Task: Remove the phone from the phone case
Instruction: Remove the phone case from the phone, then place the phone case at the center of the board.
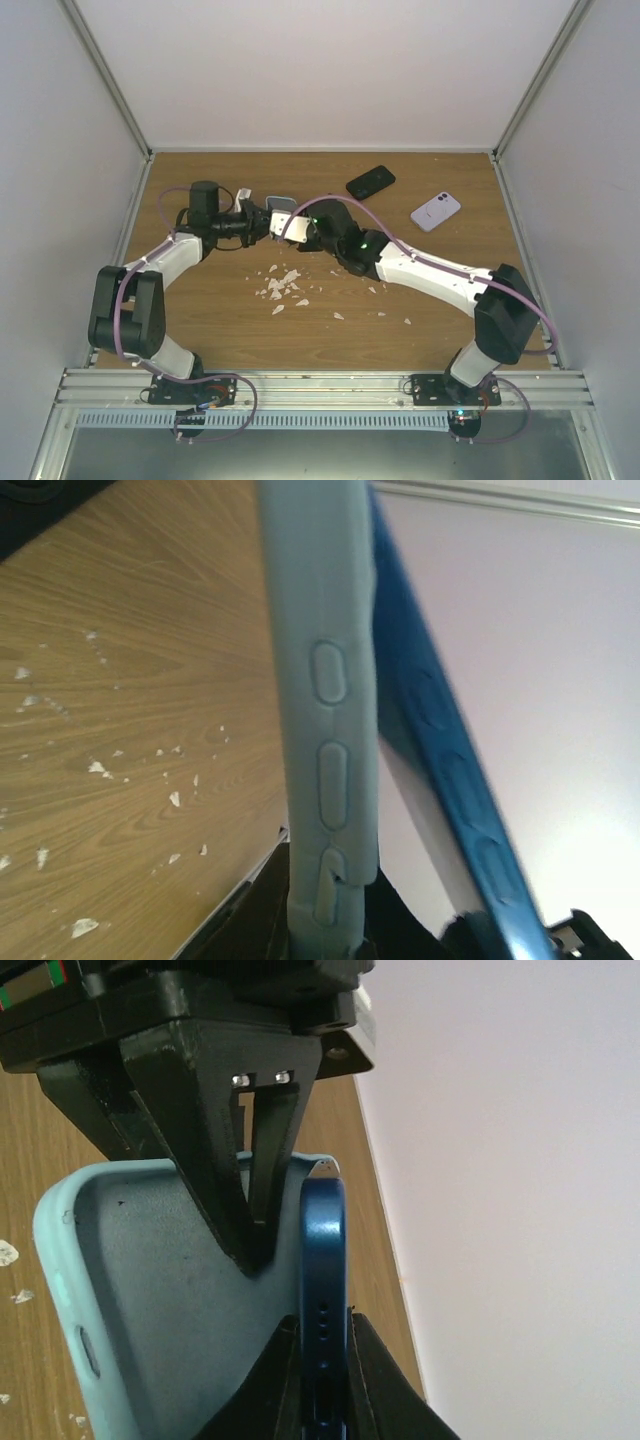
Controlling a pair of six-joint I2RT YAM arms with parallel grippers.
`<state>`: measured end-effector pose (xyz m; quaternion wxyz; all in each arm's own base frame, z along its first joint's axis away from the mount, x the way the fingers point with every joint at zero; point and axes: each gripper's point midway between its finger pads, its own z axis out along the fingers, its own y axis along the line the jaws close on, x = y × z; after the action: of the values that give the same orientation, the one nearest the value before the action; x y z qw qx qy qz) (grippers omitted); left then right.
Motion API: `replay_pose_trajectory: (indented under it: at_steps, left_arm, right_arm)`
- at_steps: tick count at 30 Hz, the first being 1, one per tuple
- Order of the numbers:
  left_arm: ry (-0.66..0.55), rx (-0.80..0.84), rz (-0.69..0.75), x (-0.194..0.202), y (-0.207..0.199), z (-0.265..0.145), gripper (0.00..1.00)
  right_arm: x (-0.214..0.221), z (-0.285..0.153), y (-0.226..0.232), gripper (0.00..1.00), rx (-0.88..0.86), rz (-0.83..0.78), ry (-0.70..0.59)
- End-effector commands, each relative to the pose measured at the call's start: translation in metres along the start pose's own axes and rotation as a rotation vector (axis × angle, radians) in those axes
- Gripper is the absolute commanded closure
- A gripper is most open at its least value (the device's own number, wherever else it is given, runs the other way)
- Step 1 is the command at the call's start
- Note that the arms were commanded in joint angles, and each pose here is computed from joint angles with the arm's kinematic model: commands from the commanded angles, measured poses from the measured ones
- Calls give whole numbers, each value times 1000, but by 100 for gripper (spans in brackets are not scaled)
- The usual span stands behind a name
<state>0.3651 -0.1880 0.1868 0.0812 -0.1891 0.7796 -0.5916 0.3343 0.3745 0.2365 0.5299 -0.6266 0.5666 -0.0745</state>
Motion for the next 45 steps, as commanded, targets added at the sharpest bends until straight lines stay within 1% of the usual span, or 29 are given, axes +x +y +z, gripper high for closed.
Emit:
replay_pose_trajectory:
  at_steps: [1,9,14,16,20,22,26,28,33,37,45]
  left_arm:
    - [-217,-66,15,-45,19,-25,100]
    - [-268,-111,0,-56,33,-36,100]
    - [-283,-122,46,-58,30,-39,100]
    - [-312,-128,72,-66,29,-49,100]
    - [-321,-169,175,-75,24,-54,100]
    - [-317,-187,258,-82,20,-55,100]
    - [-247,-219,439,-93,14,-54,100]
    - [-219,-263,542,-101,15,-56,100]
    - [-211,-361,623,-118,27,-73,100]
    - [-170,-400,685,-129,36,-81,100]
    - [-142,-496,762,-167,62,-99,100]
  right_arm:
    - [-42,-15,3,99,-23,13,-87]
    - [-60,-22,-2,100,0,11,-89]
    - [-62,-27,-18,100,50,10,-76]
    - [-62,-30,-25,100,66,14,-73]
    - [-58,-34,-37,100,82,34,-68]
    - [-52,-35,-44,100,91,45,-59]
    - [-45,-38,-51,100,97,64,-51]
    - [-42,-39,-54,100,96,75,-47]
    - [-35,-39,-55,100,93,93,-36]
    - [-35,-39,-54,100,86,100,-40]
    - [-33,-35,-51,100,73,105,-35]
